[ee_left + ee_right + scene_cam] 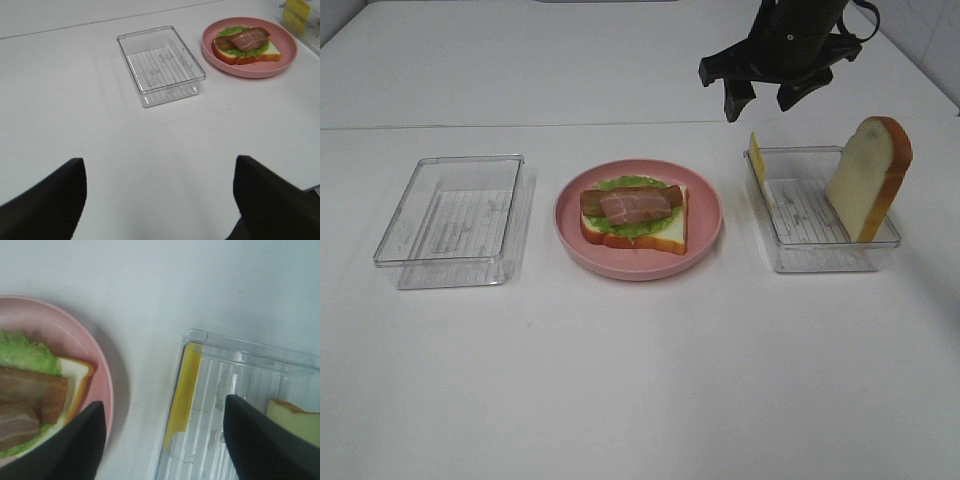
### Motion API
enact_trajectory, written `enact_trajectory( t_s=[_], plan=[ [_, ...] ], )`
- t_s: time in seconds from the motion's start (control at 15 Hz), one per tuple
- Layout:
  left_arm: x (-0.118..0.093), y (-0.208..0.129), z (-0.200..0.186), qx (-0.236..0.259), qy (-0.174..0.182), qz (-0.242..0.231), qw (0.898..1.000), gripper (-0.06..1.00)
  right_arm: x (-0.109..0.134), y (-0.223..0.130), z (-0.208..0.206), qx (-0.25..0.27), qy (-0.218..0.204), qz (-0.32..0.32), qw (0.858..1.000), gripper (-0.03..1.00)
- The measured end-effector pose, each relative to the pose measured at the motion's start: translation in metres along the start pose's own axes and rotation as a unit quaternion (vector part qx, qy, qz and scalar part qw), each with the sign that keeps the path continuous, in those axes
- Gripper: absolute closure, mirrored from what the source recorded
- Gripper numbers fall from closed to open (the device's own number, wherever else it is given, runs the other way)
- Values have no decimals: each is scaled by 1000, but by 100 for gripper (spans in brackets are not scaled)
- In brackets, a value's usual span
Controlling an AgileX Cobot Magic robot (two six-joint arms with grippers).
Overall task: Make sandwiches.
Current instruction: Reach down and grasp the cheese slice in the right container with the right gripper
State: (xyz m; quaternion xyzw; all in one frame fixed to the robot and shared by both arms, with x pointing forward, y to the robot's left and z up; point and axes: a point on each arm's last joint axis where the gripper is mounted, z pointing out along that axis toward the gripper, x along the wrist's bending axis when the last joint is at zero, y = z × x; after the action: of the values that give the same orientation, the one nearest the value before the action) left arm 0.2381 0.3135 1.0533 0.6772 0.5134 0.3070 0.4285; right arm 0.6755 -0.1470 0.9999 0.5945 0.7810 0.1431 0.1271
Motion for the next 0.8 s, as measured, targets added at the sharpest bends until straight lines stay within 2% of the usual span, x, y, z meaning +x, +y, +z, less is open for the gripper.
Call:
enact_trajectory(
  t_s=[0.13,0.33,0.67,0.8],
  plan=[
    [0,0,0,0,0,0,1000,18,-9,-2,13,12,-7,6,1000,33],
    [0,0,0,0,0,0,1000,18,-25,2,36,25,15,42,999,33],
    [0,0,0,0,0,0,1000,18,-26,7,57,32,16,42,998,36],
    [0,0,0,0,0,0,1000,18,-27,3,66,46,13,40,998,41]
  ],
)
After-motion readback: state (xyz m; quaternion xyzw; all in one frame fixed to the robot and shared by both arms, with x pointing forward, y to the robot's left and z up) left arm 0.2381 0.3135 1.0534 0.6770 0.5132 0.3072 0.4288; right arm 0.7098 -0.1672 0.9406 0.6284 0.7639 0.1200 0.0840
